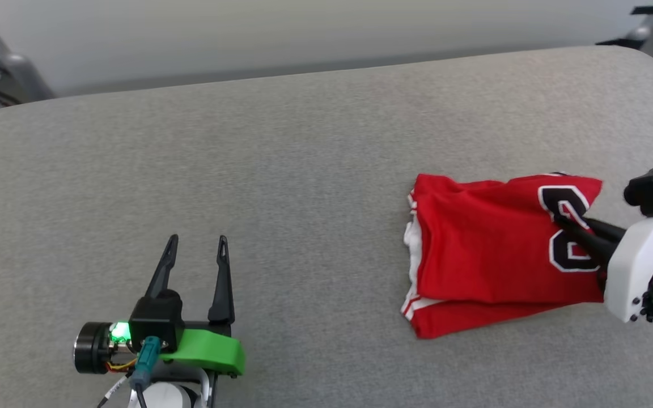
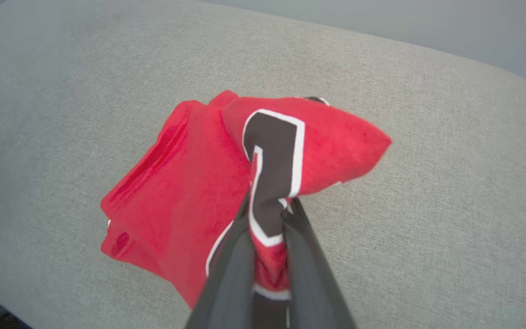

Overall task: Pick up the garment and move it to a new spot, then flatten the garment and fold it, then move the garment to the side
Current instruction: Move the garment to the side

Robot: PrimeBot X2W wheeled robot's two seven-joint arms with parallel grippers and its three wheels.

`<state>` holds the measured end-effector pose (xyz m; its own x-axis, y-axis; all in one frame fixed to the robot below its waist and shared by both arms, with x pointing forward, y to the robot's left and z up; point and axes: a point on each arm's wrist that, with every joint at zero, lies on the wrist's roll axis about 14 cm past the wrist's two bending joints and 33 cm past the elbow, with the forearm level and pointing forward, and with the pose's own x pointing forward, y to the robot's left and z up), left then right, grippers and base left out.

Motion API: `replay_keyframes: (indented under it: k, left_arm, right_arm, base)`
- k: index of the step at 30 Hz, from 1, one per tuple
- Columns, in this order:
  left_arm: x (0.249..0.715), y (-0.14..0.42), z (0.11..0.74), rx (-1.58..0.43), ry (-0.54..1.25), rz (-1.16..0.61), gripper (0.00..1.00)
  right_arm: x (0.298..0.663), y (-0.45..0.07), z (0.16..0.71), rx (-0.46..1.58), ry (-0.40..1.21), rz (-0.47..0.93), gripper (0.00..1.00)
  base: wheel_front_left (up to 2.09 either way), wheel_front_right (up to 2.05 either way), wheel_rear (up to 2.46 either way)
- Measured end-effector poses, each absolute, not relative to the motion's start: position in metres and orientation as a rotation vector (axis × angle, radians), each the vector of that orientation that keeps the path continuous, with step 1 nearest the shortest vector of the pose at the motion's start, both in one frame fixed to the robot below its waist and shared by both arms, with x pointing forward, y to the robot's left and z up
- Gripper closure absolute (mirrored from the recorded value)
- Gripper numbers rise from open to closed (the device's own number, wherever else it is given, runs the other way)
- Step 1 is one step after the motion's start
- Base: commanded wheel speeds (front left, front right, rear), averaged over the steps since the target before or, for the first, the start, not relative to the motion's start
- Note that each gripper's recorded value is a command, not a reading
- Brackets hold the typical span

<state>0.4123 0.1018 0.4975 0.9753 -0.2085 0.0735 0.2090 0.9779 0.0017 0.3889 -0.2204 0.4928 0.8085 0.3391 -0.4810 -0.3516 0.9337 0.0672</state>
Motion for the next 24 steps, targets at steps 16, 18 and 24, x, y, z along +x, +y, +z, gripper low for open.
replay_keyframes:
  k: [16,18,24]
  left_arm:
    - [0.481,0.084,0.473,-0.002,-0.090,-0.276,0.00]
    - [0.486,0.085,0.466,-0.005,-0.083,-0.273,0.00]
    - [0.498,0.089,0.446,-0.004,-0.057,-0.267,0.00]
  right_arm:
    - [0.416,-0.398,0.472,-0.234,0.689,-0.077,1.00]
    - [0.419,-0.416,0.468,-0.267,0.711,-0.123,1.00]
    - [0.434,-0.461,0.462,-0.303,0.717,-0.255,1.00]
  base:
    - [0.00,0.00,0.00]
    - [0.00,0.00,0.00]
    - [0.00,0.00,0.00]
